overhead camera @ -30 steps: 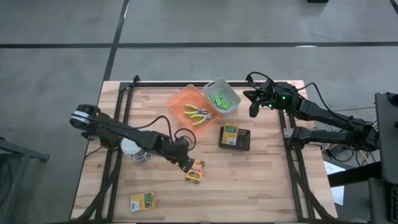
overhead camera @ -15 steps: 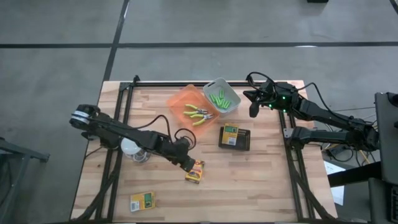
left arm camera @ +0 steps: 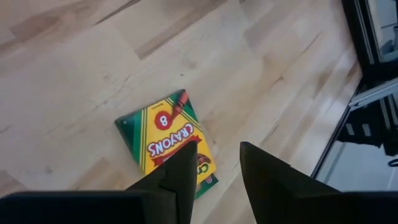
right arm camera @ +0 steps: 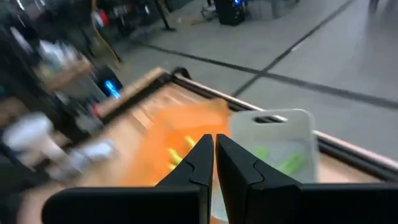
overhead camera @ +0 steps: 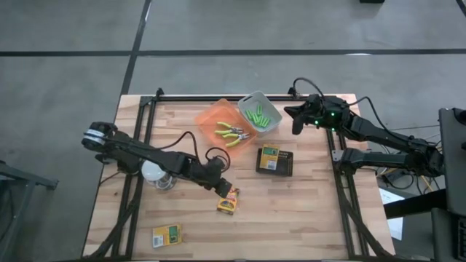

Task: Pick & Place School Supplies
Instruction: Put the yellow crayon box into the black bin

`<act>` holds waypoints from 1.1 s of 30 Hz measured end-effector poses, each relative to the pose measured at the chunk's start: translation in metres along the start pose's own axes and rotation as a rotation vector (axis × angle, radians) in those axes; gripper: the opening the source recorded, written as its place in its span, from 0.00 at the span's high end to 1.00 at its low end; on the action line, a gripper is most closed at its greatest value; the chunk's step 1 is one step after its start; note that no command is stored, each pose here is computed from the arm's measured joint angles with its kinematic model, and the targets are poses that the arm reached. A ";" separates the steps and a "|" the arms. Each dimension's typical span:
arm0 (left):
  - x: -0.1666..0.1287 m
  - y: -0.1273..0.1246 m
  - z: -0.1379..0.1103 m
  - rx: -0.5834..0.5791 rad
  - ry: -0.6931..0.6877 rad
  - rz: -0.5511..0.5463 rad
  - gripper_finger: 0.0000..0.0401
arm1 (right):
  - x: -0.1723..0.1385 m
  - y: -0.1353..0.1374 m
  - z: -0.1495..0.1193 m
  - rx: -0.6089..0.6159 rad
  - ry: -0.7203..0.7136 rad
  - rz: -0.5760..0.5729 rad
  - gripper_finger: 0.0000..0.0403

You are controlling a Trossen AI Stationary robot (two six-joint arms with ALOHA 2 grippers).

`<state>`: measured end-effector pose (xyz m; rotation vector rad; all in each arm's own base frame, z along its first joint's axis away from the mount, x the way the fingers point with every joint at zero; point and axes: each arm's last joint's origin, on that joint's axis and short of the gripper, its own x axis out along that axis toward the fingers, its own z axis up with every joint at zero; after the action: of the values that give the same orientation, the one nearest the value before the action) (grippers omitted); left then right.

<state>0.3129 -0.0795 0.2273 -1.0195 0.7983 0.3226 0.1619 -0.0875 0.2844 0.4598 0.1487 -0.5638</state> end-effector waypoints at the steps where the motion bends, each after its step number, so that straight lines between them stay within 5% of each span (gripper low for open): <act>1: 0.000 0.000 0.000 0.006 0.000 0.000 0.69 | 0.000 0.001 0.001 0.033 -0.011 0.014 0.96; 6: 0.000 0.000 0.000 0.012 0.002 0.001 0.69 | -0.001 0.014 0.002 0.095 0.073 0.315 0.96; 9: 0.000 0.001 0.000 0.014 0.003 0.006 0.69 | -0.005 0.035 -0.001 0.037 0.143 0.598 0.96; 11: 0.000 0.001 0.000 0.021 0.004 0.006 0.69 | -0.010 0.052 -0.007 -0.043 0.126 0.685 0.96; 21: 0.001 0.002 -0.002 0.017 0.018 0.002 0.69 | -0.042 0.125 -0.080 -0.252 0.072 0.309 0.96; 28: 0.010 0.022 -0.013 -0.053 0.106 0.035 0.69 | -0.041 0.163 -0.137 -0.134 0.191 0.366 0.96; 33: 0.015 0.030 -0.018 -0.094 0.145 -0.015 0.69 | -0.020 0.172 -0.175 -0.177 0.233 0.329 0.96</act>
<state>0.2978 -0.0815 0.1925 -1.1462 0.9126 0.2777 0.2370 0.1310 0.1992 0.3660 0.3363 -0.1710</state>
